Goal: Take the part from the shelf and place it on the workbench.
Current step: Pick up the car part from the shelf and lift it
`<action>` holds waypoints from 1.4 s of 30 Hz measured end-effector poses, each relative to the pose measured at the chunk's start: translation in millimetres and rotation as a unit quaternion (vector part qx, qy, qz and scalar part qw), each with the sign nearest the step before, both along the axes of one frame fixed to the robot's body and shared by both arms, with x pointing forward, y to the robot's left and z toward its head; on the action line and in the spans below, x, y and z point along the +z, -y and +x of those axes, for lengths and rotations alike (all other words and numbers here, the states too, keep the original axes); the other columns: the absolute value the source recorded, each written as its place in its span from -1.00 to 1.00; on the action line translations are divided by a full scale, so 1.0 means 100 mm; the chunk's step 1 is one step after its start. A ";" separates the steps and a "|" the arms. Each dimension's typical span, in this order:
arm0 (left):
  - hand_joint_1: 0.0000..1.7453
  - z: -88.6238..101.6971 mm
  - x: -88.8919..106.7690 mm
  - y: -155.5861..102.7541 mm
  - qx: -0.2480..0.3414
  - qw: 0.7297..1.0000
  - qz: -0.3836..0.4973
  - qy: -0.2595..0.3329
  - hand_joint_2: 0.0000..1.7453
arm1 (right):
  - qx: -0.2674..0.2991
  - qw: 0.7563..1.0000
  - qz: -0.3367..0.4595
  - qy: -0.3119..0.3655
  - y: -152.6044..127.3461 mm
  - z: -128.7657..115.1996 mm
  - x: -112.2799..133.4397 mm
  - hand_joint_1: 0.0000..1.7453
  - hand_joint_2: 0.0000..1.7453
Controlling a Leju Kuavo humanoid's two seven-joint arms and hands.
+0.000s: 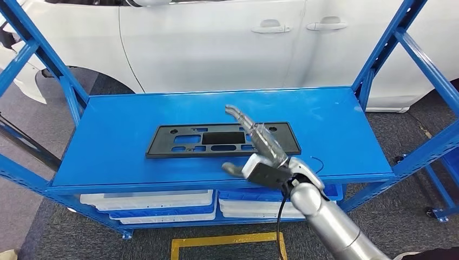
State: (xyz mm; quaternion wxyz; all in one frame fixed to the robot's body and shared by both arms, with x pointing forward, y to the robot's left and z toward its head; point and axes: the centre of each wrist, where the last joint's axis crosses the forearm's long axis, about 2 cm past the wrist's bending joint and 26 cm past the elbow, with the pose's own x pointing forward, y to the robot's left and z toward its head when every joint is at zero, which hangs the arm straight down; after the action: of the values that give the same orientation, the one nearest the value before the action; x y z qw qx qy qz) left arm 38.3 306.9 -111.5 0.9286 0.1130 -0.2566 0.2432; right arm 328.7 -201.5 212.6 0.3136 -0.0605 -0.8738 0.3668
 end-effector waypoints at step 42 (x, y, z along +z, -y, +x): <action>-1.00 0.07 0.01 0.03 -0.065 0.998 0.013 0.001 -1.00 | -0.049 0.962 -0.214 0.164 -1.95 -0.02 -0.34 -1.00 1.00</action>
State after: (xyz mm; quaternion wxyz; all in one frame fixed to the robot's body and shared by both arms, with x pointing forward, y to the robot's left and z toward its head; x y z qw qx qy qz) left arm 45.1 303.8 -110.8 0.9405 0.1082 -0.2678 0.1793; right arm 326.7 -6.9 178.9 0.1634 -0.2277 -0.8104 0.5145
